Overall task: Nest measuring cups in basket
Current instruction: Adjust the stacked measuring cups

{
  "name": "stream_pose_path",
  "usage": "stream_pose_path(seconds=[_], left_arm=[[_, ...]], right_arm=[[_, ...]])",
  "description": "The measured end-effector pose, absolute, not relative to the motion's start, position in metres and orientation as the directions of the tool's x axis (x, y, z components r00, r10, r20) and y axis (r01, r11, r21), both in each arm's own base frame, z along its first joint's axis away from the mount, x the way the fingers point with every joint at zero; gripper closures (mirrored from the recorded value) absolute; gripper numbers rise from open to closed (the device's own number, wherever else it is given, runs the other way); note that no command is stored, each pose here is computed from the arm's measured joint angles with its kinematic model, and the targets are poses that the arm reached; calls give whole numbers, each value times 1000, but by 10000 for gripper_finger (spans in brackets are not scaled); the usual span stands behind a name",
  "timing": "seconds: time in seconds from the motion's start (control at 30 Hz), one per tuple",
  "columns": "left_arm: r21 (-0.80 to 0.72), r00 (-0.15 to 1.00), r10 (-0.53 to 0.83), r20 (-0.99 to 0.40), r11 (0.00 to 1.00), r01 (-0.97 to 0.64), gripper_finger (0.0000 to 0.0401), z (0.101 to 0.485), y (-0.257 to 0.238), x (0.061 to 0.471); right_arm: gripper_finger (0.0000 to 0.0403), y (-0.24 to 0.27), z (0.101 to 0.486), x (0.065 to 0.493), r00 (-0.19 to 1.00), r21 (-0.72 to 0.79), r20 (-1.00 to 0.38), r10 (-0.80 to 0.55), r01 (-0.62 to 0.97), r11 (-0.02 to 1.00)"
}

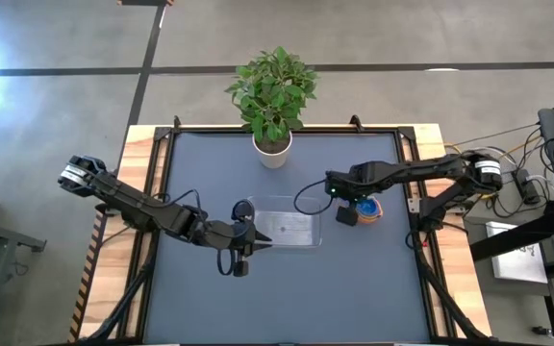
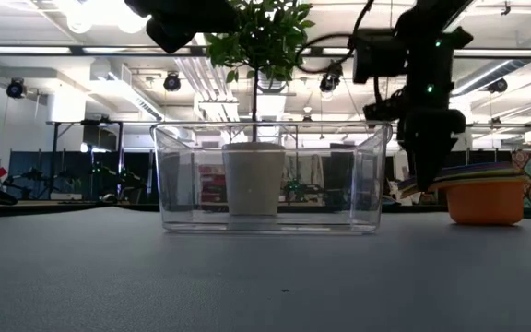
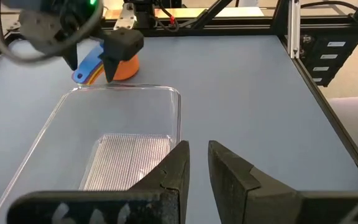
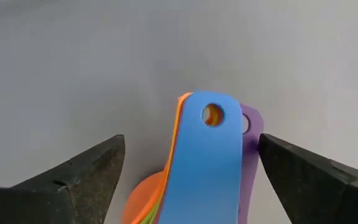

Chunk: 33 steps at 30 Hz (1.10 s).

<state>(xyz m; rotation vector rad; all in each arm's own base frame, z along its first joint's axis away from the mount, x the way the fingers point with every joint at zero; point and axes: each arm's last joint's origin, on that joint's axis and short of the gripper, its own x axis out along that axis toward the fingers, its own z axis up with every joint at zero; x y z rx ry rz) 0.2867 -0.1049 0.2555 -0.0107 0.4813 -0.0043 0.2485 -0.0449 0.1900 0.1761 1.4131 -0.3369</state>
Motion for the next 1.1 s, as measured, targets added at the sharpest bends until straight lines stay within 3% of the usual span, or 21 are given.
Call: stream_pose_path(seconds=[0.3,0.73,1.1], left_arm=[[-7,872,-9,-489,1000,6,361,247,-107,291],[-7,868,-8,-496,1000,5,339,244,-107,292],[-3,868,-8,-496,1000,7,338,244,-107,292]], right_arm=[[44,-58,181,247,57,-90,-991,-120,377,922],[44,-58,210,230,132,-58,-981,-139,490,870],[44,-67,195,229,34,-36,-997,-73,618,785]])
